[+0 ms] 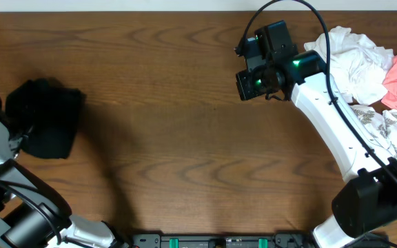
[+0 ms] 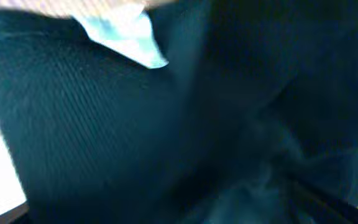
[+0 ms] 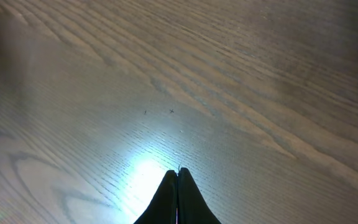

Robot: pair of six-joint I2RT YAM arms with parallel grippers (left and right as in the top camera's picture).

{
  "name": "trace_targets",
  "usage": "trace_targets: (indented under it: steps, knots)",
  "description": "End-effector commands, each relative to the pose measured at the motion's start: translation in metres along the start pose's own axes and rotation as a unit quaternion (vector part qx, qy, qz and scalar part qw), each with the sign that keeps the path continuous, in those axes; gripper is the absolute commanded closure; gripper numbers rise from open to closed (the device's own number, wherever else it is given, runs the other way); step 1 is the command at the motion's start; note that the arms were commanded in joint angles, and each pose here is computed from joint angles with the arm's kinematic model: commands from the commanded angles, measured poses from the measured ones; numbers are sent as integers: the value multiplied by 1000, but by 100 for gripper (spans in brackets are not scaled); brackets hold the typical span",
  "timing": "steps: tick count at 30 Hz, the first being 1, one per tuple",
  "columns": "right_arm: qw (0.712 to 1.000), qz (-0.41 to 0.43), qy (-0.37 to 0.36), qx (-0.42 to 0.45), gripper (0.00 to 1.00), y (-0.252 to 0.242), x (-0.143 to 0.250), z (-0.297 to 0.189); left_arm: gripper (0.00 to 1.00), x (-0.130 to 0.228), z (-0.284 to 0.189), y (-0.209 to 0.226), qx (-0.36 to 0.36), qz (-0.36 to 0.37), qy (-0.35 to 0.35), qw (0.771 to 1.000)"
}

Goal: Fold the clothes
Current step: 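Carry the folded black shirt leftward with the left gripper to the table's left edge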

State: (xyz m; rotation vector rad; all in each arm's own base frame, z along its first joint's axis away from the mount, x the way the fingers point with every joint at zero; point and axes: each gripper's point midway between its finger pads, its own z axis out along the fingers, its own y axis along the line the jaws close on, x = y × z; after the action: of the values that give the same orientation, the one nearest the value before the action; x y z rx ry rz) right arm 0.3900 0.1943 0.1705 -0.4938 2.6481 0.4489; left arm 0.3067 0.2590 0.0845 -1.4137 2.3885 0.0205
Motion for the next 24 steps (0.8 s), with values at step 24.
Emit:
trace_targets:
  steps: [24]
  knots:
    - [1000, -5, -5, 2, 99, -3, -2, -6, 2, -51, -93, -34, 136, -8, -131, 982]
